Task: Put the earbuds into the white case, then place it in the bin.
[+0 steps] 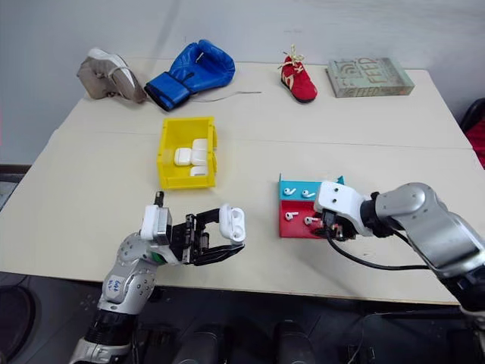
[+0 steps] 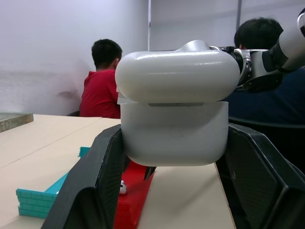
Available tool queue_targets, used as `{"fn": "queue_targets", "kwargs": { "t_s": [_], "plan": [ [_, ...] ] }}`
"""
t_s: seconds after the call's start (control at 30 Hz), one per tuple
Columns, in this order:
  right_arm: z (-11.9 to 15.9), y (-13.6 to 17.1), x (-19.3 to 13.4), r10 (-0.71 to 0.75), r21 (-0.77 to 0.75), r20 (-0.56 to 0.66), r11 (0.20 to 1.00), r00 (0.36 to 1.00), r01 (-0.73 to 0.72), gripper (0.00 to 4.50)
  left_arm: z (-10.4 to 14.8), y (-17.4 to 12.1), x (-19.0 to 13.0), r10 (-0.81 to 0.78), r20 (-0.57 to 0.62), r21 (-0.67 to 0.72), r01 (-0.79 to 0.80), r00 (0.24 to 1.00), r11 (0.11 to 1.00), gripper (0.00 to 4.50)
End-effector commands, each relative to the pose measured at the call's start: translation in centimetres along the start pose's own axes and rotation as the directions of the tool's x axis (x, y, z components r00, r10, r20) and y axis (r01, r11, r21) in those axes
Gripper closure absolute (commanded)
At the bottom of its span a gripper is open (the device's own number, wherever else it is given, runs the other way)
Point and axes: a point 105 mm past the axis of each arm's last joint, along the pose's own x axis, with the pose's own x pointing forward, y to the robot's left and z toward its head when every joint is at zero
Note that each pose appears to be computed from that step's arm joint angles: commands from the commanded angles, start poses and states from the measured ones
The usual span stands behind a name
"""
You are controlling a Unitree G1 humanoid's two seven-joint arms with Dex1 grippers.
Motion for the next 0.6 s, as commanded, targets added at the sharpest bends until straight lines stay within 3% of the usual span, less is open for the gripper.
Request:
{"fn": "queue_targets", "kwargs": {
  "t_s": [0.03,0.6],
  "plan": [
    [0.9,-0.6,0.0,0.002,-0.053,0.003,0.999,1.000,-0.002,2.38,0.8,-0.4,0.2,-0.002,0.019,0.027,0.002,1.000,1.000,1.72],
    [0.4,-1.3,1.9,0.035,-0.102,-0.065,0.994,0.997,-0.041,2.38,0.9,-0.9,0.5,-0.006,0.008,0.021,0.005,1.000,1.000,1.72]
  ]
}}
